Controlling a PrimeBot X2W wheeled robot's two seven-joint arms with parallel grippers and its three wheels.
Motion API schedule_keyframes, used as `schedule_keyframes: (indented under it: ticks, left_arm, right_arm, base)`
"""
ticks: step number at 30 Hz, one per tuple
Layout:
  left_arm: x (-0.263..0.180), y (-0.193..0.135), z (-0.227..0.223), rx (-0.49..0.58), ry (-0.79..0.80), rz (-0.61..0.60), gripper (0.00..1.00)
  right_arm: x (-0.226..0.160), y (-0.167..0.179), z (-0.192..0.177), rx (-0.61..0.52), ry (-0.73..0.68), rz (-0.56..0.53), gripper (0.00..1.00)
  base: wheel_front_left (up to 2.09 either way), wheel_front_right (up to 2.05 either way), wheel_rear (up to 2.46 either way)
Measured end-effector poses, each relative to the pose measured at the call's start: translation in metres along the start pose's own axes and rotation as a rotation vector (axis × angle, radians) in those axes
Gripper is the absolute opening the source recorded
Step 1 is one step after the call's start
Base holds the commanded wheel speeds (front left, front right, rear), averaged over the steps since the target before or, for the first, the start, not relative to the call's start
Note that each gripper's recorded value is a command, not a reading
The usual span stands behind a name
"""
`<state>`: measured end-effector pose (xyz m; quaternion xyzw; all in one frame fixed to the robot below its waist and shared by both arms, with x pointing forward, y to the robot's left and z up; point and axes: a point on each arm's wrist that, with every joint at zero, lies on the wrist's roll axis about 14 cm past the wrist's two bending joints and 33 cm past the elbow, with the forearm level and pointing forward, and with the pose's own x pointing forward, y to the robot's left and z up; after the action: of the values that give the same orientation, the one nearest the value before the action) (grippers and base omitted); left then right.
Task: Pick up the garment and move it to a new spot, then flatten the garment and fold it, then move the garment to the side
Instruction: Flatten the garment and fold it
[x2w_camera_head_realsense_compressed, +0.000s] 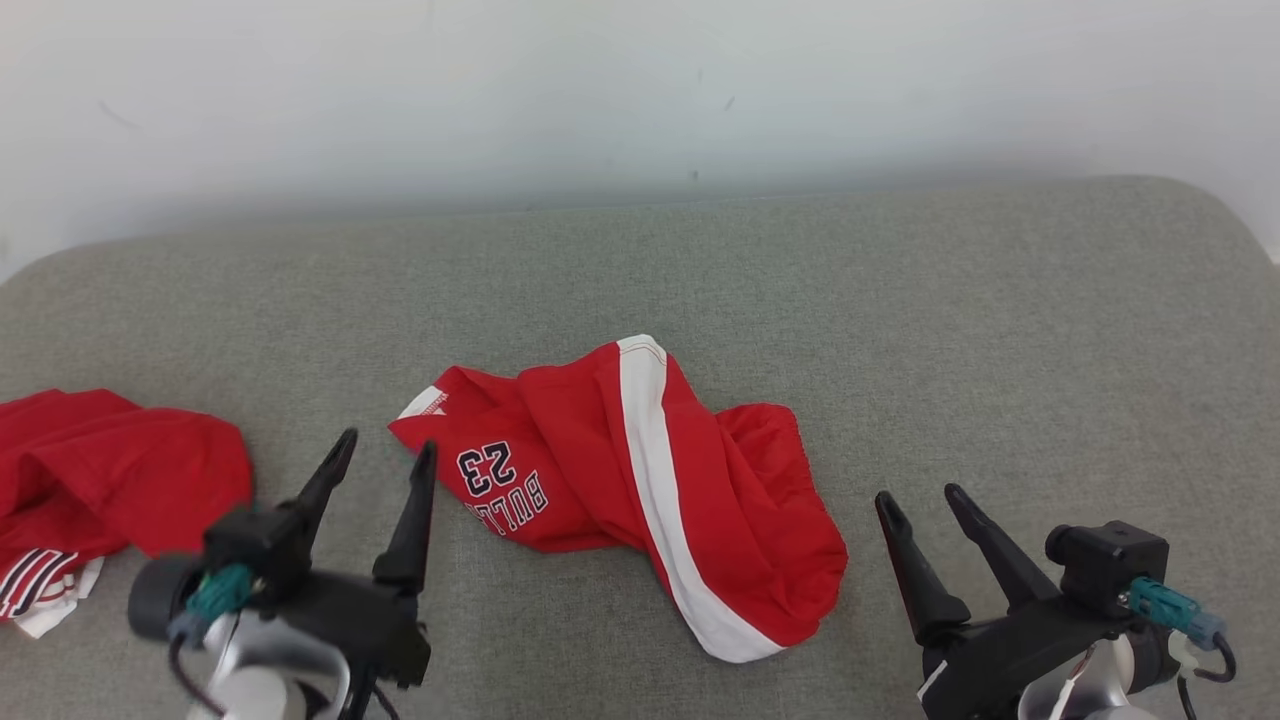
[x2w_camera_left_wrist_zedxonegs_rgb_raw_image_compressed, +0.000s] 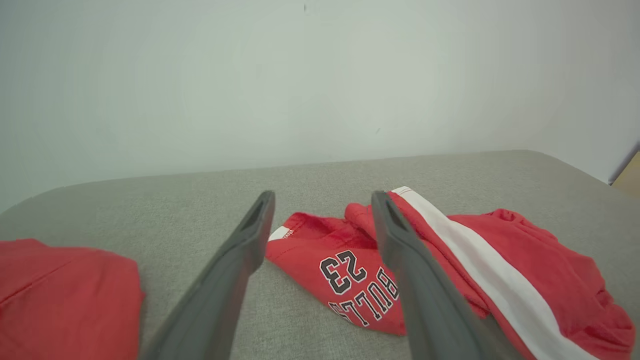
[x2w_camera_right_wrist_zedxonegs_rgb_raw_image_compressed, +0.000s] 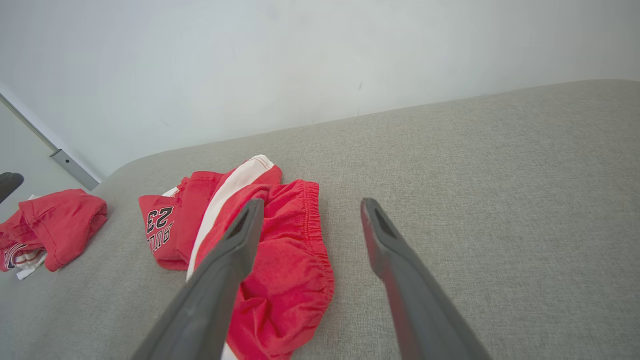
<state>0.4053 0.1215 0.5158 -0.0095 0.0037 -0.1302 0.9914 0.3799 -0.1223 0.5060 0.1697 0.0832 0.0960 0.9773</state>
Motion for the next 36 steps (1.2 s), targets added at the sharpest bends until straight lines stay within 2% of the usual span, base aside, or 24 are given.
schedule_keyframes:
  ticks: [7, 10, 18, 24, 29, 36]
  left_arm:
    - [0.042, -0.025, 0.01, 0.097, 0.057, -0.192, 1.0]
    - [0.054, -0.035, -0.002, 0.121, 0.135, -0.259, 1.0]
    - [0.087, -0.054, -0.023, 0.162, 0.28, -0.321, 1.0]
    - [0.105, -0.066, -0.043, 0.136, 0.382, -0.344, 1.0]
    - [0.102, -0.085, -0.077, 0.179, 0.503, -0.41, 1.0]
    - [0.081, -0.072, -0.122, 0.235, 0.698, -0.397, 1.0]
  right_arm:
    - [0.004, -0.007, -0.006, -0.024, 0.013, -0.024, 1.0]
    - [0.005, -0.007, -0.008, -0.024, 0.018, -0.027, 1.0]
    - [-0.001, -0.022, -0.017, -0.025, 0.042, -0.077, 1.0]
    - [-0.001, -0.031, -0.016, -0.037, 0.039, -0.11, 1.0]
    - [-0.003, -0.044, -0.023, -0.032, 0.059, -0.152, 1.0]
    - [-0.001, -0.048, -0.024, -0.04, 0.058, -0.164, 1.0]
  base:
    - [0.0, 0.0, 0.0]
    - [0.0, 0.0, 0.0]
    - [0.0, 0.0, 0.0]
    - [0.0, 0.0, 0.0]
    - [0.0, 0.0, 0.0]
    - [0.0, 0.0, 0.0]
